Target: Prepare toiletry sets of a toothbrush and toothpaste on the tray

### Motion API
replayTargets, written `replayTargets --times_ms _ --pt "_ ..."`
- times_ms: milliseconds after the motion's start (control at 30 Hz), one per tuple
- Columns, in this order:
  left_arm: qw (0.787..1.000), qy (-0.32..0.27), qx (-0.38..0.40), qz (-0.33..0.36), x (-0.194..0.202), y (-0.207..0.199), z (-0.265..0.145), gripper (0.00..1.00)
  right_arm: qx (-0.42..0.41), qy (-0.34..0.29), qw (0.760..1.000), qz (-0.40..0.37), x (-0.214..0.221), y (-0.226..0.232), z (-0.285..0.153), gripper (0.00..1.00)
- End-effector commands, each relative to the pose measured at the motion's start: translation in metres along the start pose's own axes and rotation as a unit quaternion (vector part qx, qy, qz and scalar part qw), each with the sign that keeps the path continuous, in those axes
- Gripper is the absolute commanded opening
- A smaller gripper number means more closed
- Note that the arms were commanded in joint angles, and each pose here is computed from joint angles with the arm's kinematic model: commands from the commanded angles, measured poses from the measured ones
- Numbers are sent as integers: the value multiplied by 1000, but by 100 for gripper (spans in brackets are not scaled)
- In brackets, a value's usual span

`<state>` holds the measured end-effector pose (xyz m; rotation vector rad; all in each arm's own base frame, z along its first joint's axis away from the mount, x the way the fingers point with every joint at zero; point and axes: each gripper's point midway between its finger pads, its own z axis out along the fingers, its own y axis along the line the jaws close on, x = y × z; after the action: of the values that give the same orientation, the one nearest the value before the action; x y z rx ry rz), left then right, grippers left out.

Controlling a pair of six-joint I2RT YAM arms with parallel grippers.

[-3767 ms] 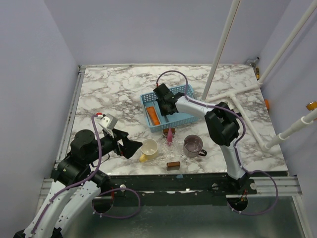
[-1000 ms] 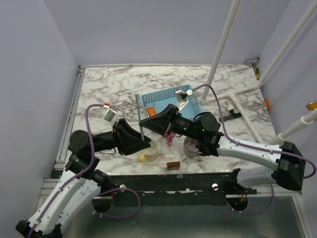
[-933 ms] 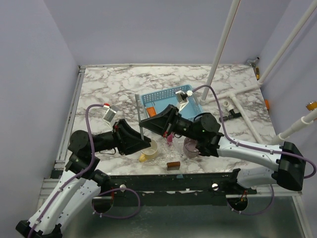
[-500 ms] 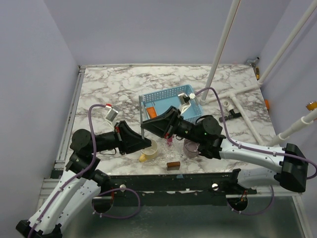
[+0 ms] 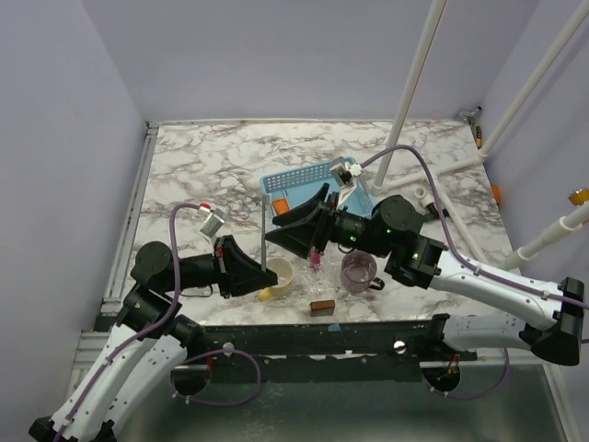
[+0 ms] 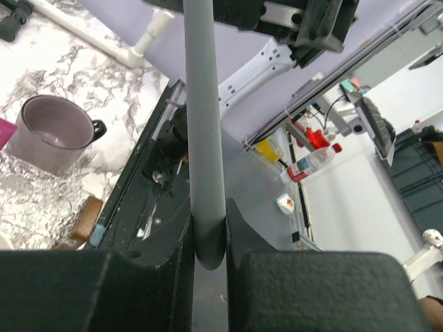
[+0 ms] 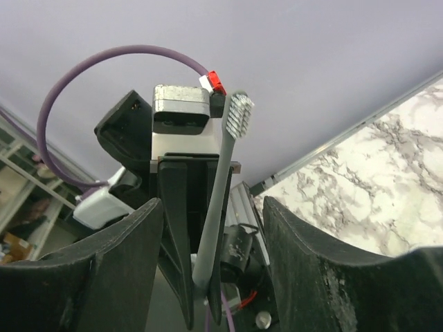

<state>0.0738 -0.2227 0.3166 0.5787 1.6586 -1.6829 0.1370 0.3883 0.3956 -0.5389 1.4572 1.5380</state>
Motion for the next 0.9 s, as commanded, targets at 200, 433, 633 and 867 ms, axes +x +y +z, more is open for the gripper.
replayTargets --times_ms 200,433,633,867 --pt "997 73 12 25 40 -16 -24 0 -19 105 992 -70 15 13 -18 65" --pt "993 109 37 34 59 -31 -39 0 -33 146 986 -73 17 23 -24 69" --pt "989 133 42 44 73 -37 -50 0 -52 176 981 -65 20 32 -24 72" --pt "987 147 45 40 82 -37 -54 0 -101 221 969 -46 29 49 -20 73"
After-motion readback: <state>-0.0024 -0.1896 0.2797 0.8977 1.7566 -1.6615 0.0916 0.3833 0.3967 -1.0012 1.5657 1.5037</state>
